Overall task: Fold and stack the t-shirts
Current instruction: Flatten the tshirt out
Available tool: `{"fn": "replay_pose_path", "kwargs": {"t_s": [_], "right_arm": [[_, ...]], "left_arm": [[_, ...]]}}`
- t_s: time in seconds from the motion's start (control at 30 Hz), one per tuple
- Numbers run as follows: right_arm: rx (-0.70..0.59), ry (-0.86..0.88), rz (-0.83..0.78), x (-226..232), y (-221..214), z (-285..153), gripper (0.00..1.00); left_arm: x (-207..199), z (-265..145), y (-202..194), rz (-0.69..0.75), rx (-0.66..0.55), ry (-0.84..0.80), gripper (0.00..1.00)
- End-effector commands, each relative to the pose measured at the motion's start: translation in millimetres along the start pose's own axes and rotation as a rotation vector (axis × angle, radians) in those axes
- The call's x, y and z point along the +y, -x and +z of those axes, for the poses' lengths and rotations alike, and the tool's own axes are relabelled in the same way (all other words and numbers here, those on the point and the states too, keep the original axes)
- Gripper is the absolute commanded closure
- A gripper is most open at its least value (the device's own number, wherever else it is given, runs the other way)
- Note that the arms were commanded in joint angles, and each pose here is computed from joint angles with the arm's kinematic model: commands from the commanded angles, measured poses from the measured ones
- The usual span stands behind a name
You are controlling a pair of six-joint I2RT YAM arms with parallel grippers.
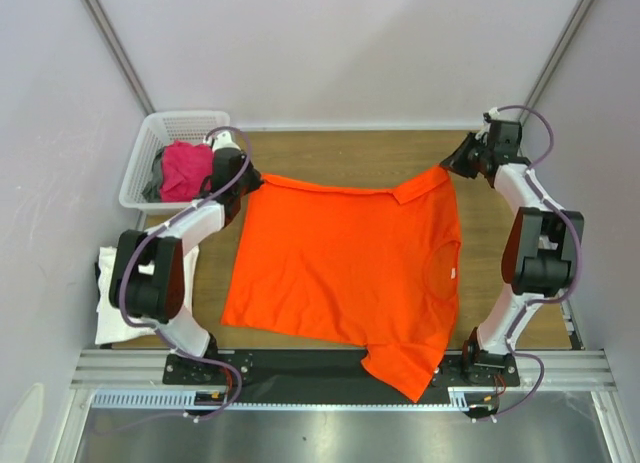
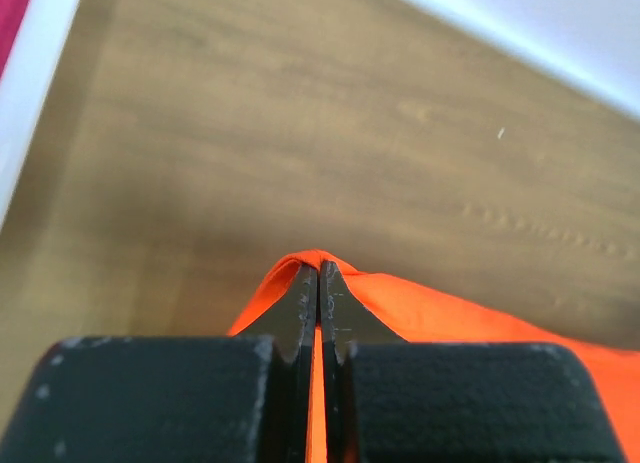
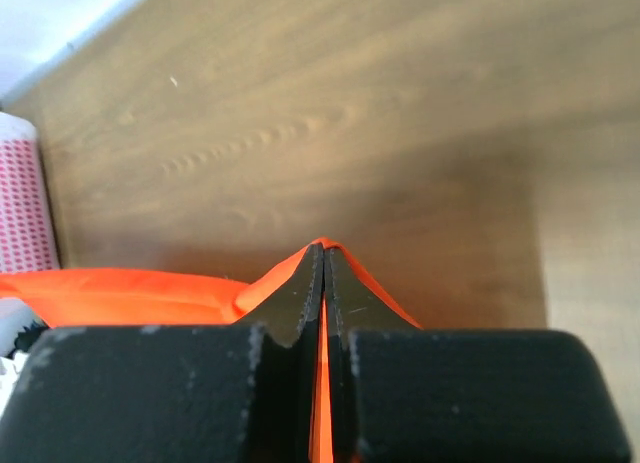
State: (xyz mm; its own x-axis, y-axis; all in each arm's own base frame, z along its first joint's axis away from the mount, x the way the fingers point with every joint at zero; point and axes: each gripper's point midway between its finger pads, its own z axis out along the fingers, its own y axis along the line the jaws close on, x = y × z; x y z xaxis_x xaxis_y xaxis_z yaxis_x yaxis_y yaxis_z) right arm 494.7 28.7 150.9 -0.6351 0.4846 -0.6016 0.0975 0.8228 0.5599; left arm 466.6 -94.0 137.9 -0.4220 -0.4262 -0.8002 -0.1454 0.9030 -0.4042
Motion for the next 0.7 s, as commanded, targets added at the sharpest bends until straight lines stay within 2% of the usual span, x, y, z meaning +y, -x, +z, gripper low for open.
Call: {"fn": "replay_pose_path", "kwargs": {"t_s": [0.0, 0.17, 0.4, 0.67], "right_arm": [[-0.082, 0.096, -0.034, 27.1, 39.5, 11.7, 1.0], [-0.064, 0.108, -0.039, 25.4, 48.8, 39.9, 1.0], [-0.025, 0.132, -0.042, 19.5, 55.9, 76.0, 1.0], [-0.002, 0.126, -0.02, 29.4, 64.6, 66.6, 1.0]], "left_arm": [[-18.0, 22.3, 32.8, -0.012, -0.074, -0.044, 1.0], [-19.6, 45.7, 36.2, -0.026, -0.068, -0.033, 1.0], [-19.5, 76.7, 20.2, -0.024, -0.004, -0.044, 1.0], [-14.2, 80.7, 32.5, -0.031, 0.031, -0.085, 1.0]]}}
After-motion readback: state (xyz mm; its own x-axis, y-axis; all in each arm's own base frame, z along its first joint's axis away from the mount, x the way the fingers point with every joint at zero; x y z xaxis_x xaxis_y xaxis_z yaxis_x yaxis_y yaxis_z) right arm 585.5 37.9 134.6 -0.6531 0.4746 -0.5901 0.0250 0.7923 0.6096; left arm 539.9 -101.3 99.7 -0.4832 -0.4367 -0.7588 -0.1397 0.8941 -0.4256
